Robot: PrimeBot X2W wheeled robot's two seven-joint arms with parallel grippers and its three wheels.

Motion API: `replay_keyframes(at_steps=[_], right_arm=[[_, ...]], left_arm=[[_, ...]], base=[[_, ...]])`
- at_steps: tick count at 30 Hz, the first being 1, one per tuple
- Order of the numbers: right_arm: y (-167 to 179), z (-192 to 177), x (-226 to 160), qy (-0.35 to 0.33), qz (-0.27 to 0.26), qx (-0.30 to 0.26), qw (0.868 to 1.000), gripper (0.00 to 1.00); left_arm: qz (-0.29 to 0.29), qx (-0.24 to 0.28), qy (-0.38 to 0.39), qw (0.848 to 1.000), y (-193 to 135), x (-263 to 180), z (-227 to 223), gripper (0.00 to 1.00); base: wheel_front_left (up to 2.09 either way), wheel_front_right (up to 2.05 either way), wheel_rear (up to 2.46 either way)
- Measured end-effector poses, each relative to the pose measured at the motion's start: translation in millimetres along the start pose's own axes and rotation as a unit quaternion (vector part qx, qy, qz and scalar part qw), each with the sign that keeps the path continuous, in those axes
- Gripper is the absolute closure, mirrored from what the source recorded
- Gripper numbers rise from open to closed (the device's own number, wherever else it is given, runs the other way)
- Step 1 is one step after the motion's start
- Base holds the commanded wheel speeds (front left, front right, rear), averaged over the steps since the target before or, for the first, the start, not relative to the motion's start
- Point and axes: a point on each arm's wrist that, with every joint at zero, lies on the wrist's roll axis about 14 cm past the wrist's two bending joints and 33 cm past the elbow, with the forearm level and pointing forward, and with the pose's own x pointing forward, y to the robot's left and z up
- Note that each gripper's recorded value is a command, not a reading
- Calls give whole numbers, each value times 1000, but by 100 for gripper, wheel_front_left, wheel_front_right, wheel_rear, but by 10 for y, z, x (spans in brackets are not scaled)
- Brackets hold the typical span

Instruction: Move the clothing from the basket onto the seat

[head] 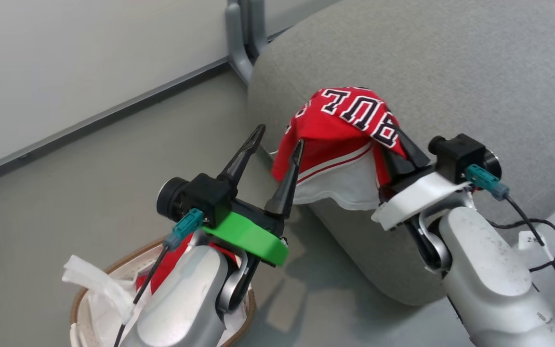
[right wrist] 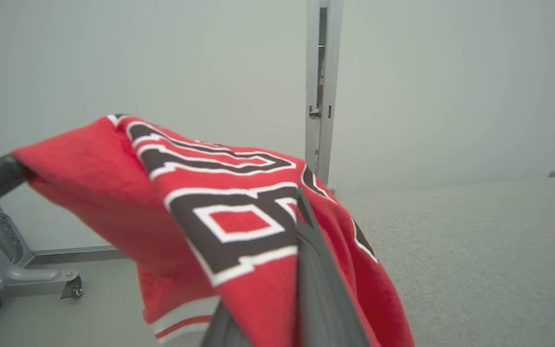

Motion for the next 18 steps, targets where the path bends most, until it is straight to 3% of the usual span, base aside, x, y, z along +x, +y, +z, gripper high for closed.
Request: replay_keyframes(at_steps=[7, 14, 18], right_arm=[[-618, -27, -270, 6, -98, -19, 995, 100], [-770, -59, -244, 14, -117, -48, 992, 100], [-898, 74, -39, 3, -115, -80, 990, 100]], left_arm=[[-54, -34, 32, 997, -177, 181, -316, 0], [-51, -50, 42, 997, -50, 231, -497, 0], [-38, -52, 50, 997, 91, 226, -618, 0]], base=[[4, 4, 4], [10, 10, 10], [0, 0, 0]])
